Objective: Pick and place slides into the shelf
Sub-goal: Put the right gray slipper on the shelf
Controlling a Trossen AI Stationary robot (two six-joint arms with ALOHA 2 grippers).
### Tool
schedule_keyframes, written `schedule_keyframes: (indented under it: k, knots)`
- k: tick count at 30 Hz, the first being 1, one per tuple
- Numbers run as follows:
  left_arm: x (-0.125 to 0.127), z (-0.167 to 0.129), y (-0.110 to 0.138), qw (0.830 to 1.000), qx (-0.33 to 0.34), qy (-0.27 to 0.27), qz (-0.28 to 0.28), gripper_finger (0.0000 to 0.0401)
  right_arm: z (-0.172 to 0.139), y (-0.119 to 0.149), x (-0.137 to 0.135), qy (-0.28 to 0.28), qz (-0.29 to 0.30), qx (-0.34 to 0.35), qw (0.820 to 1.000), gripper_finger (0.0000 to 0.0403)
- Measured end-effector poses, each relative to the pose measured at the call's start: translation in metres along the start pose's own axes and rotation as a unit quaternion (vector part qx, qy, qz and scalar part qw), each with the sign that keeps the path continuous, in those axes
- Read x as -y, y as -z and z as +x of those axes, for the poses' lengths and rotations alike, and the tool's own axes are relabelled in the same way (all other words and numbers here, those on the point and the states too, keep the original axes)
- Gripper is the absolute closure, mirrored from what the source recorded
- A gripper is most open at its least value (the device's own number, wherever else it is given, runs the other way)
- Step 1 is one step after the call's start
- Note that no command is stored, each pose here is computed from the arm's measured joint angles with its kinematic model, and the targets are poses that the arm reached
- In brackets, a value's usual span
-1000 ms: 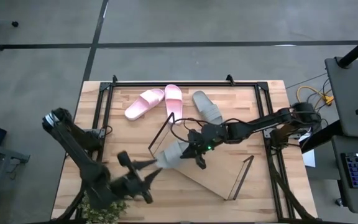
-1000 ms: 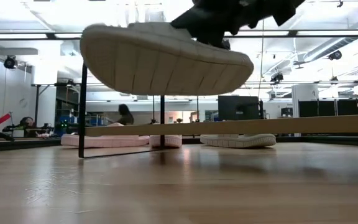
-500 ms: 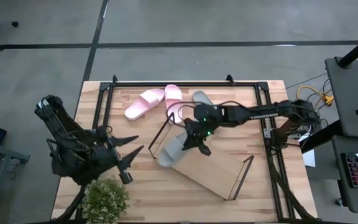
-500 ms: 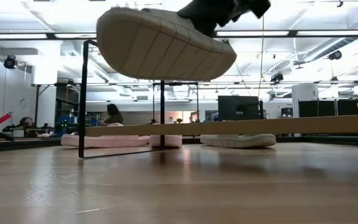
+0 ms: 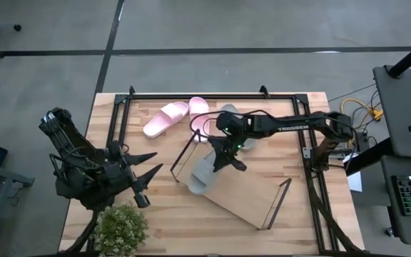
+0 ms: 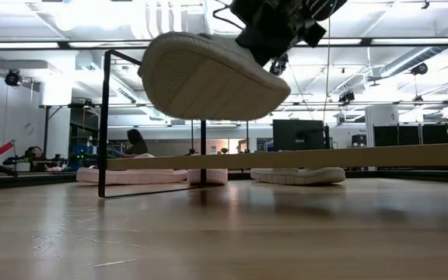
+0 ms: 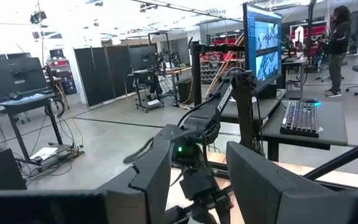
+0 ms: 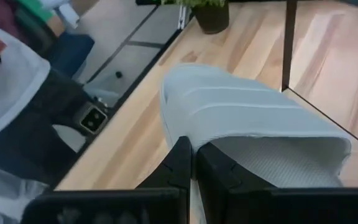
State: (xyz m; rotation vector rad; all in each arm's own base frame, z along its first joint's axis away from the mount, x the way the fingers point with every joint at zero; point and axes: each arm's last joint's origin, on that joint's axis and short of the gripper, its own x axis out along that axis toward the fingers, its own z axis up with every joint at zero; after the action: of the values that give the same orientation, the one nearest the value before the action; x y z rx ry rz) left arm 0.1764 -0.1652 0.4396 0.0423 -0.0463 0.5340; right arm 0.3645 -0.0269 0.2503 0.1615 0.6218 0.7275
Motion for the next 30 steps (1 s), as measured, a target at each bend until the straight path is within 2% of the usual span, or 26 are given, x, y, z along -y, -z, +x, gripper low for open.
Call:
schedule_keyframes:
  k: [6,15,21,30]
  knots:
    - [0.000,0.000,-0.001,1.000,0.001,0.000,-0.031,0.0261,0.008,-0.002,0.010,-0.011,-0.044,0.002,0.999,0.0395]
    - [-0.001,0.000,-0.001,0.999,0.001,-0.001,-0.039,0.0261,0.022,0.002,0.033,-0.018,-0.063,-0.003,0.998,0.0395]
    - [-0.001,0.000,-0.001,0.999,0.001,0.000,-0.047,0.0261,0.019,-0.007,0.038,-0.018,-0.094,0.016,0.995,0.0395]
    - [-0.001,0.000,-0.001,0.999,0.001,0.000,-0.048,0.0261,0.012,-0.005,0.046,-0.009,-0.109,0.023,0.994,0.0395]
